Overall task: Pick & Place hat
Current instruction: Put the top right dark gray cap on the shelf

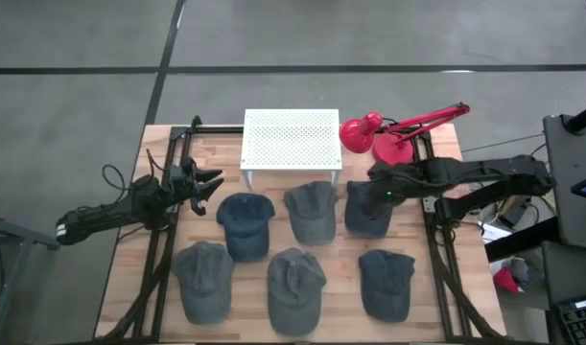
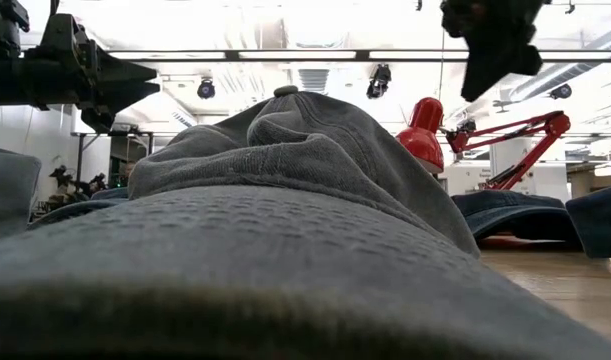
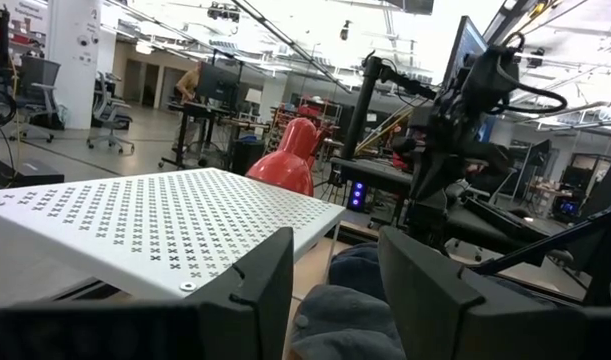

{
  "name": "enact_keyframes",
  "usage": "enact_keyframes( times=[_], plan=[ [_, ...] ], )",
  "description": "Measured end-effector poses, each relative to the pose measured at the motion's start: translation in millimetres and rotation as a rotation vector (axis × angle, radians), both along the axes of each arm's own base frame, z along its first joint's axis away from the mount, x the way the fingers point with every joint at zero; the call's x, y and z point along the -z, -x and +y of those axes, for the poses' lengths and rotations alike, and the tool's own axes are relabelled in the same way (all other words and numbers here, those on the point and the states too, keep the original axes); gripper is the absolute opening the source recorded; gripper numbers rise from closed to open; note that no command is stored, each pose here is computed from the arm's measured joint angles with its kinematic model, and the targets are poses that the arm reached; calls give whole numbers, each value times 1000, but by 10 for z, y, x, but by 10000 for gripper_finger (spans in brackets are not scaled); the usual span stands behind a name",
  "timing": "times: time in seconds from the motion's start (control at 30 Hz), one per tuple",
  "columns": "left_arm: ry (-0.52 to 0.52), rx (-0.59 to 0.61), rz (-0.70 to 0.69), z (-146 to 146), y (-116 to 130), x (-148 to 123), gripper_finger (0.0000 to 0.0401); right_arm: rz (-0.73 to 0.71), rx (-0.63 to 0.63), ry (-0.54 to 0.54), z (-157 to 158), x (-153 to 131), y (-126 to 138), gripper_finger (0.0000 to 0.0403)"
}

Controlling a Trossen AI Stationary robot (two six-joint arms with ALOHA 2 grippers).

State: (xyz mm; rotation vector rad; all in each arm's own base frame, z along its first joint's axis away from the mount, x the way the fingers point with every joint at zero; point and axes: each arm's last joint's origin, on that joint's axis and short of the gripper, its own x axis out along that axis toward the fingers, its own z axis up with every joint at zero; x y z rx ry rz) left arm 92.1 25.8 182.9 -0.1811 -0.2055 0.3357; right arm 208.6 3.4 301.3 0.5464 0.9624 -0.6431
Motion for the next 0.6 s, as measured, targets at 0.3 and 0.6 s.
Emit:
enact_keyframes(
  times=[0.3,0.6],
  plan=[
    [0,0,1,0,0,2,152,103,14,-72,36,55,-308,133],
    [-10,-2,4,0,0,1,152,346,446,-238,69,461,-187,229]
  ],
)
